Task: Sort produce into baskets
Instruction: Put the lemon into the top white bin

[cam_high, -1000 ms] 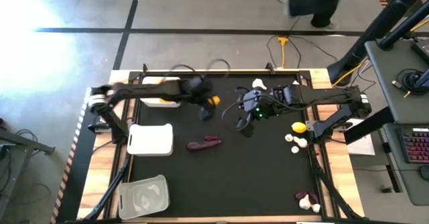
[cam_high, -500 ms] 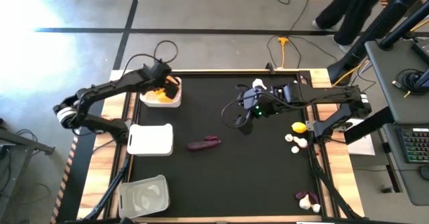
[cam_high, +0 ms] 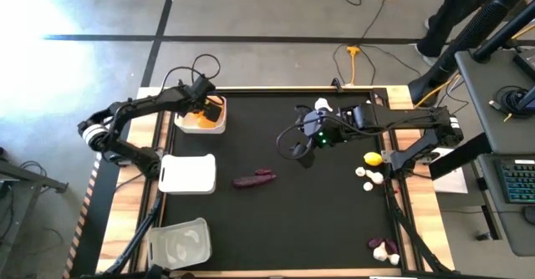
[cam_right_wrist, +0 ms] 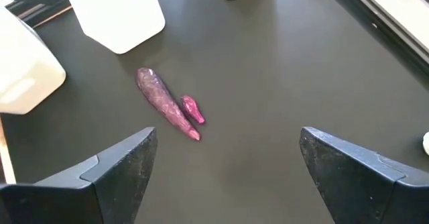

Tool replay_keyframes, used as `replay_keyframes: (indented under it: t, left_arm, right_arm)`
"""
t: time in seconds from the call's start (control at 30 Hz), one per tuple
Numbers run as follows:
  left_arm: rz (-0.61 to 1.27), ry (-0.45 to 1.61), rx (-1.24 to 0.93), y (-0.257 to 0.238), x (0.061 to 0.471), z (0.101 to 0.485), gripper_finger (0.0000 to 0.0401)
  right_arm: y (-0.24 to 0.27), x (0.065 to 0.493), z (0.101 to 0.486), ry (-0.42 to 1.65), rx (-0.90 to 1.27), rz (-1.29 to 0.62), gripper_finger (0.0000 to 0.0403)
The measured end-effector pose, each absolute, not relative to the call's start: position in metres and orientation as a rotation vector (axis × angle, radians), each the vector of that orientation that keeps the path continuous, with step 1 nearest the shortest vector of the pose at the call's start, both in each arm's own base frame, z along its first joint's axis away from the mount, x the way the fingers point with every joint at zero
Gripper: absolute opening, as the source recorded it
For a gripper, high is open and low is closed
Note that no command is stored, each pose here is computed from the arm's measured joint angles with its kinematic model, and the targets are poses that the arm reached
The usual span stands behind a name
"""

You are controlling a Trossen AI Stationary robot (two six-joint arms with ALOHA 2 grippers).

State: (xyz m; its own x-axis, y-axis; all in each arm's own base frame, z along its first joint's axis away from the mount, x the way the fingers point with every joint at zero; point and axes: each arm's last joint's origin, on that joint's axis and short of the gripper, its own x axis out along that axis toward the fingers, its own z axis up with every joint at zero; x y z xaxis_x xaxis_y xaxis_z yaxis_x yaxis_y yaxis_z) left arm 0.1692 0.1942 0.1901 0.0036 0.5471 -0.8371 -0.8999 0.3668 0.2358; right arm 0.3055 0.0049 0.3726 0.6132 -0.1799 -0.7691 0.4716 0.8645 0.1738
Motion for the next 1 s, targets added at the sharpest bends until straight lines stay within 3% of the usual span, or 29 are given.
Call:
replay_keyframes:
  t: [1.0]
  left_arm:
    - [1.194, 1.077, -0.463, 0.194, 0.170, 0.182, 0.0281]
  right_arm:
    - [0.019, 0.305, 0.372, 0.837, 0.408, -0.367, 0.0357]
